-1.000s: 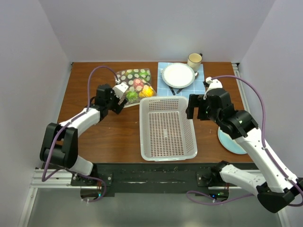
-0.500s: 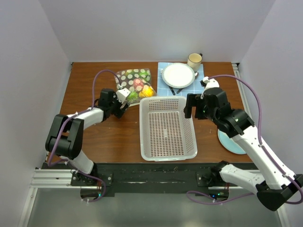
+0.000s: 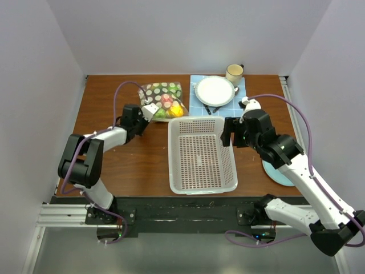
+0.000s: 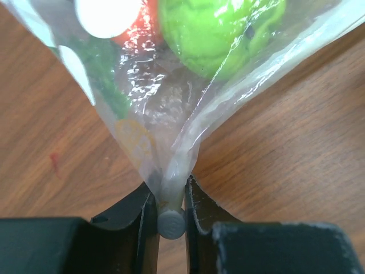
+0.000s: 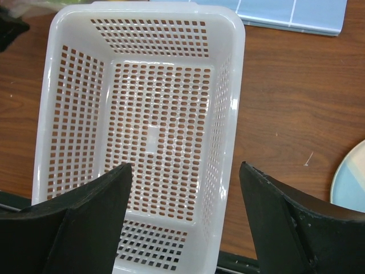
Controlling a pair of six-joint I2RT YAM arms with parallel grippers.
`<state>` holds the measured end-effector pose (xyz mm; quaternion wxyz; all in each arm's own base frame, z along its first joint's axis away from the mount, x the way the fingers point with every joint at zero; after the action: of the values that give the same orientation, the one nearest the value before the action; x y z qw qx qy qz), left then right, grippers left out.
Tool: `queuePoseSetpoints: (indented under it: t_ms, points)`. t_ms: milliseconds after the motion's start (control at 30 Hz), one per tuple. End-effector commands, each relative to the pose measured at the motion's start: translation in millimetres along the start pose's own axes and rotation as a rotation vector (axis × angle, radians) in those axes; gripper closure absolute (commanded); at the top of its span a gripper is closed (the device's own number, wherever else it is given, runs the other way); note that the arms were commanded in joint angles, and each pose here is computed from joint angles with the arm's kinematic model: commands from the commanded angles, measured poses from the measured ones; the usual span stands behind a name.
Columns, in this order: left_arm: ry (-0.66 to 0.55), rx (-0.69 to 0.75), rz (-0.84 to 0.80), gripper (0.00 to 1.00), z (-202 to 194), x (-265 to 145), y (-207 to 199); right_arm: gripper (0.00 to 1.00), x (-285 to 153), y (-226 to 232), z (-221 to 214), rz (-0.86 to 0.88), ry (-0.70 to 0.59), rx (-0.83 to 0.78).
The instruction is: Open the zip-top bag and remove the fake food
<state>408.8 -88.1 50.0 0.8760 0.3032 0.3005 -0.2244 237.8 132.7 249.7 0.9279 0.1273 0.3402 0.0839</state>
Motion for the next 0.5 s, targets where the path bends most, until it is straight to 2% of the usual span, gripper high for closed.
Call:
queuePoseSetpoints:
  t_ms: [0, 200, 233, 333, 400, 433, 467]
  points:
    - [-0.186, -0.003, 0.090, 1.00, 59.7, -42.6, 29.9, 0.21, 0.2, 11.8, 5.7, 0.052, -0.026, 0.003]
    - [-0.305, 0.023, 0.138, 1.00, 98.6, -108.1, 49.0, 0.23, 13.3, 35.4, 16.2, 0.070, -0.030, -0.058]
    - [-0.277, 0.023, 0.124, 1.00, 93.0, -114.4, 45.8, 0.21, 15.3, 40.2, 17.3, 0.072, -0.031, -0.073]
    - [-0.300, 0.032, 0.154, 1.00, 101.4, -137.1, 55.2, 0.16, 24.1, 66.6, 24.1, 0.086, -0.046, -0.163]
    - [-0.303, 0.038, 0.183, 1.00, 104.3, -147.4, 64.4, 0.12, 19.8, 96.7, 33.3, 0.124, -0.083, -0.255]
    - [-0.292, 0.041, 0.183, 1.00, 101.4, -148.7, 65.1, 0.07, 31.4, 105.1, 32.3, 0.087, -0.082, -0.308]
    - [-0.285, 0.045, 0.199, 1.00, 99.3, -151.6, 70.2, 0.05, 22.5, 123.8, 47.2, 0.115, -0.127, -0.332]
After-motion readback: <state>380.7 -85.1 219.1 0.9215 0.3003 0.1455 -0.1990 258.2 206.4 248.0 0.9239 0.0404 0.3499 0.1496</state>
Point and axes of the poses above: each gripper's point midway between its finger pads, its own x axis out along the fingers, its own y axis along the line the jaws close on, z = x × y, the point moved 1 cm from there along -x, back along the fingers, and after that the axes turned 8 degrees about x, right-handed, at the moved point
